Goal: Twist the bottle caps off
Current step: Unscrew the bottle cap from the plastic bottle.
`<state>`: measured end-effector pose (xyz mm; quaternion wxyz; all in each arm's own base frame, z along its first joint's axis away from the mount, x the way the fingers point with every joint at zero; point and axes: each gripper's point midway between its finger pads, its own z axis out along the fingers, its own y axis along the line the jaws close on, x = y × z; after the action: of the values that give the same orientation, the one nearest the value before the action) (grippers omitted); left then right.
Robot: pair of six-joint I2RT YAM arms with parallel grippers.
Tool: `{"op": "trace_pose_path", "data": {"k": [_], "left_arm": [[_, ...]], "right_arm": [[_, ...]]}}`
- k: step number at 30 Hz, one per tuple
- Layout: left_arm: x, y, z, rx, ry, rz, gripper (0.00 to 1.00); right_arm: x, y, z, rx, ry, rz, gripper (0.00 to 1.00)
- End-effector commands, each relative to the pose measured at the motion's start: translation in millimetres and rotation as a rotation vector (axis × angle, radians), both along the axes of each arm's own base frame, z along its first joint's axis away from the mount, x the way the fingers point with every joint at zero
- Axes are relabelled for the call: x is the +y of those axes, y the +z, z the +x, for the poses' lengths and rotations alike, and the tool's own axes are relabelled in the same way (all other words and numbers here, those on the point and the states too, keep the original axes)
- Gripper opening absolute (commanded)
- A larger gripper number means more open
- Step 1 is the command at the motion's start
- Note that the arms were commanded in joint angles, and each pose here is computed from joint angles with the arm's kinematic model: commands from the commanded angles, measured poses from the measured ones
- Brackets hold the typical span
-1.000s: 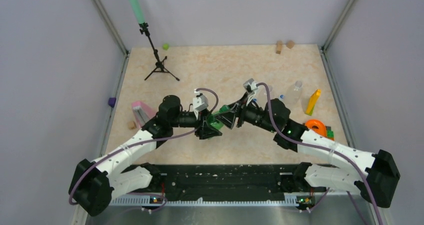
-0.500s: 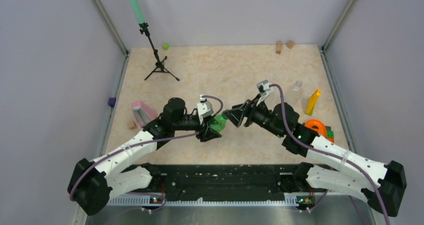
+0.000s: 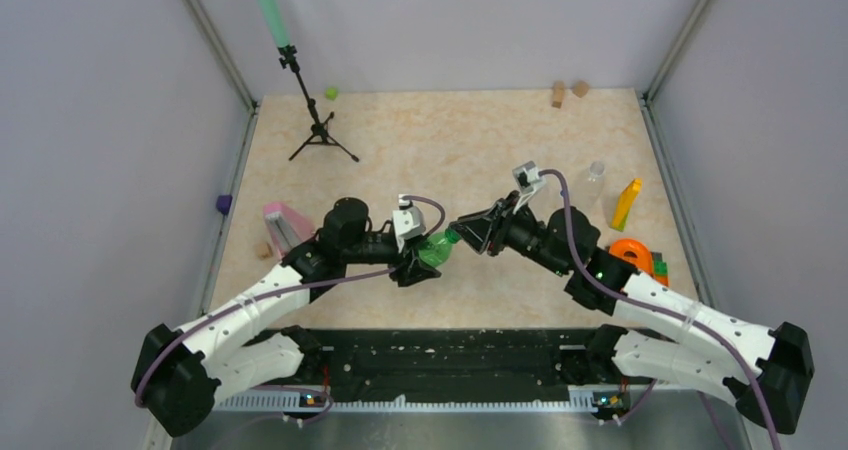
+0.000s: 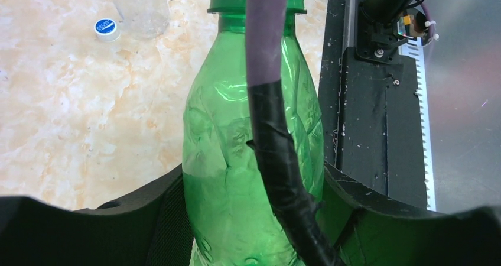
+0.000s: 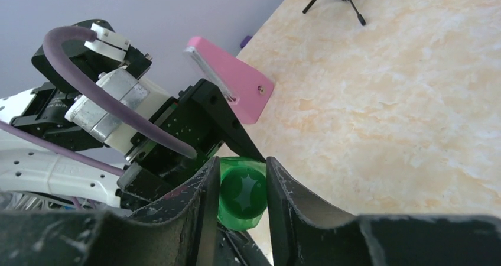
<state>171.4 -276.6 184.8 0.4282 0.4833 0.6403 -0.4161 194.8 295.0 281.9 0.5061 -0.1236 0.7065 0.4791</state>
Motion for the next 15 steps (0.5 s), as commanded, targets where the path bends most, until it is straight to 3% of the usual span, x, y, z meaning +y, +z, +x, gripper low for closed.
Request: {"op": "trace_pose_path", "data": {"k": [1,9,15], "left_arm": [[6,27,35,-0.143,0.156,-0.002,0.0],[7,25,41,-0.141,0.186,0.003,0.0],[6,21,42,-0.135,0.184,0.019,0.0]], "right_arm": [[-6,-12,-9,-0.034,0.039,-0.061,0.34],[-16,-53,-15,0.018,0.049,-0.188,0.38],[-48,-82,0,0.087,-0.109,-0.236,0.38]]}}
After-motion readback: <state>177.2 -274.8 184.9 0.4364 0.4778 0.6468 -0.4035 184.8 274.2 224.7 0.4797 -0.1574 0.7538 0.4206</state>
